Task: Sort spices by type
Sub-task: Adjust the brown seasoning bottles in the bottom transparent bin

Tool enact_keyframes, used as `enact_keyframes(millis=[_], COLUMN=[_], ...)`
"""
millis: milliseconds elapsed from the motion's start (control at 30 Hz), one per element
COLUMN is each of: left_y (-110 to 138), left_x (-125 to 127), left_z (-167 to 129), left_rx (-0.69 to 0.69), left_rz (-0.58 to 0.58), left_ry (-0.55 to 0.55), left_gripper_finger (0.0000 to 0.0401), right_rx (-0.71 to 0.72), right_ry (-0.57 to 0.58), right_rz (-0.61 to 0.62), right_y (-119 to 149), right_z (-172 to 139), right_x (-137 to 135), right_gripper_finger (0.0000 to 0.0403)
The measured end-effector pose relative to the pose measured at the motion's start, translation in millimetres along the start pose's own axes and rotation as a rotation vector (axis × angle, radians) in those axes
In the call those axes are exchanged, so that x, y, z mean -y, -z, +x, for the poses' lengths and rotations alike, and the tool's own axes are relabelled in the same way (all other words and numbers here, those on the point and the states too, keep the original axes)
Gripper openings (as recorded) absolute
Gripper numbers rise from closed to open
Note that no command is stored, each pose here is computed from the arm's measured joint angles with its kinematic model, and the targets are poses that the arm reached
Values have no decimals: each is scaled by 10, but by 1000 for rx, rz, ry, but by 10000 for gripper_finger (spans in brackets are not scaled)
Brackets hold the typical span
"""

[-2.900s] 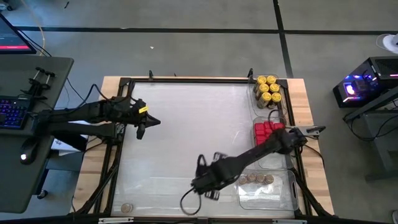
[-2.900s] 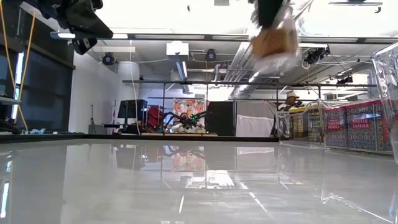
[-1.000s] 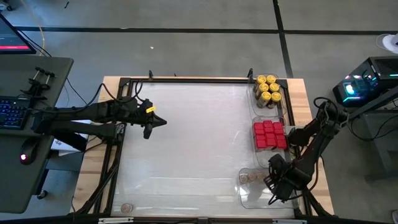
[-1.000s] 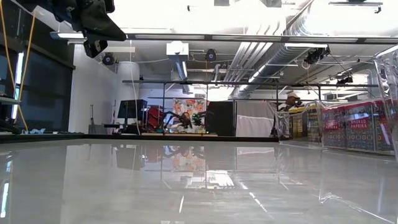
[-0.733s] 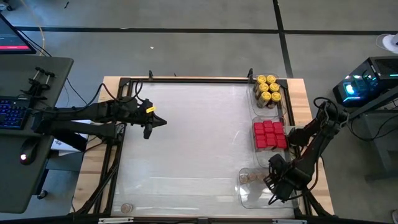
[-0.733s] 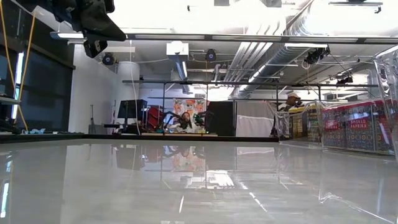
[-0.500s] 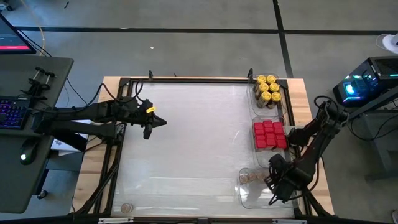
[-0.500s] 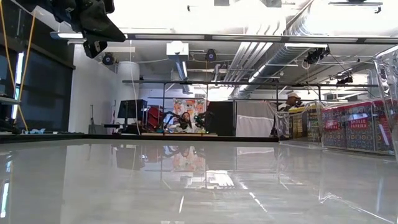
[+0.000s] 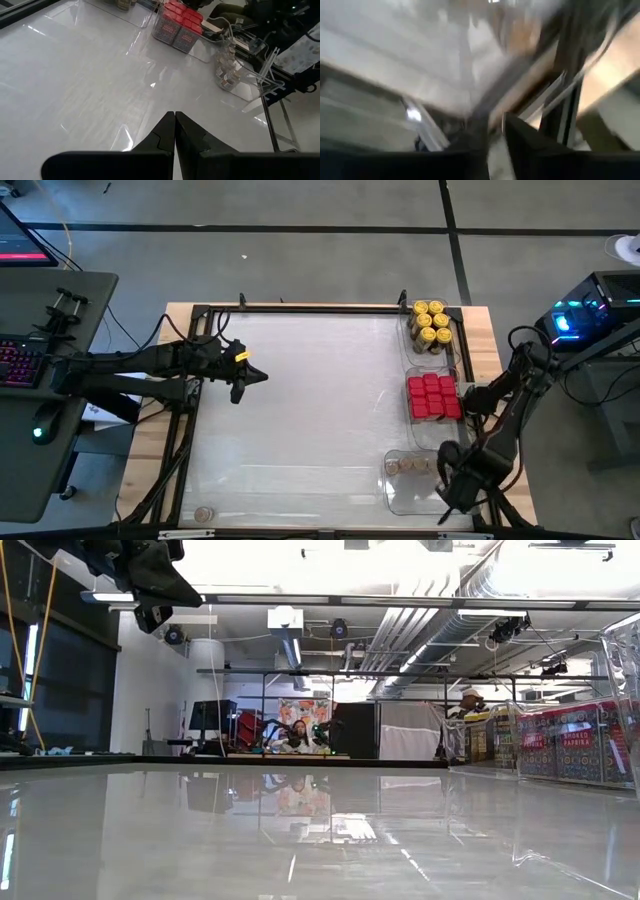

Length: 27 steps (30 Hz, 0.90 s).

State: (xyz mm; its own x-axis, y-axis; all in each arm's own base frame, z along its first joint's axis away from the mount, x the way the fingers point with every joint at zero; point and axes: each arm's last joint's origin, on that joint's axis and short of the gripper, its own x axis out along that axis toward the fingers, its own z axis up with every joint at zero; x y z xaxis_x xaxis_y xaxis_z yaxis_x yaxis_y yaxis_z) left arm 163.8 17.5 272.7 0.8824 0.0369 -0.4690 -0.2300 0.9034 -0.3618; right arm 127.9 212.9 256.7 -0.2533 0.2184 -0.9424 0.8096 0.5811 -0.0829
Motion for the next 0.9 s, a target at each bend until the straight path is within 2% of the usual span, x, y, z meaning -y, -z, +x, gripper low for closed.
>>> enact_keyframes(millis=[67,233,533,900], left_y=[-1,-2,-9,-8], left_x=[0,1,3,3], left_z=[0,0,-1,0], left_rx=[1,2,9,8], left_rz=[15,24,24,22], left_ry=[0,0,3,3], left_gripper_finger=[0,0,0,0], right_rx=[-24,-1,-55,-52], right_ry=[-30,36,110,128], right_rz=[30,119,46,20], right_y=[7,-150,-490,-563], right_z=[38,164,315,370], right_x=[-34,14,58,87], right_gripper_finger=[12,3,1,0])
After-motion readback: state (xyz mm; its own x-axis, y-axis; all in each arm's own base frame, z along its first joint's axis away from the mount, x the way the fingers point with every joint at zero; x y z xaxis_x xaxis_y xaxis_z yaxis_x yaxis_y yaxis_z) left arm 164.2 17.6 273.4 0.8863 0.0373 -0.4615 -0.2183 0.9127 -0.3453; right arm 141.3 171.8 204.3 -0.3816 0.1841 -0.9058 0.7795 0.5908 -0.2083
